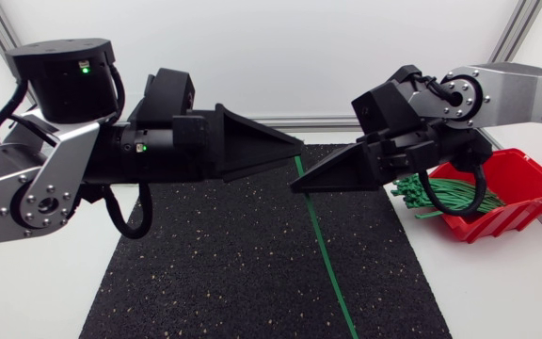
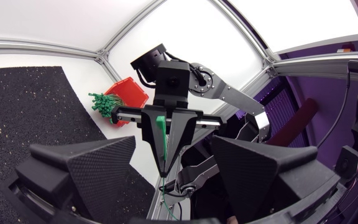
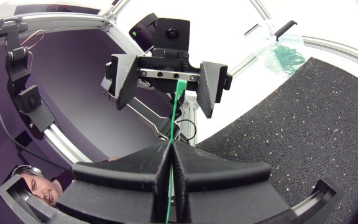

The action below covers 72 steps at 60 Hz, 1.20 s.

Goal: Take a green cable tie from the red box, thread the tail through the head to close it, then place it in the transparent bin on the left.

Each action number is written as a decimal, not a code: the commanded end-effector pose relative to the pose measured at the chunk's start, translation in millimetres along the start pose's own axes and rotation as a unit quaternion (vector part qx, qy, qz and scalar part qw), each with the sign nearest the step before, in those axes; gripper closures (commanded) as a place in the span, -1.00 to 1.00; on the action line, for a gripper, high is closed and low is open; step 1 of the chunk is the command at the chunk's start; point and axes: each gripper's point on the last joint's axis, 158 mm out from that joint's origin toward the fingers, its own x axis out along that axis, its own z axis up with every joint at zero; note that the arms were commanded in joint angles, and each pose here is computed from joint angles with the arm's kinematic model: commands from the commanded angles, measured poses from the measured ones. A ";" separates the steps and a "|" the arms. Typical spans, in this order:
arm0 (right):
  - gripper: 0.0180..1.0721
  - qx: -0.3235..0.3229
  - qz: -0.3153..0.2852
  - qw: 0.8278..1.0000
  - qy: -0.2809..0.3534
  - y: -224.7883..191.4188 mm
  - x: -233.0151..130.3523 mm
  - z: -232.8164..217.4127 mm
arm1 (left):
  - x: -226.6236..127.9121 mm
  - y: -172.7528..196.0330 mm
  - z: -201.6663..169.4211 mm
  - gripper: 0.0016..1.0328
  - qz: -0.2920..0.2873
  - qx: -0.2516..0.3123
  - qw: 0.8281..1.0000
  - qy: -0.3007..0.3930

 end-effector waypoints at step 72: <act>0.89 -0.021 -0.002 1.000 -0.007 -4.2 -2.5 10.7 | 12.3 13.2 3.1 0.55 -0.002 -0.012 1.000 -0.013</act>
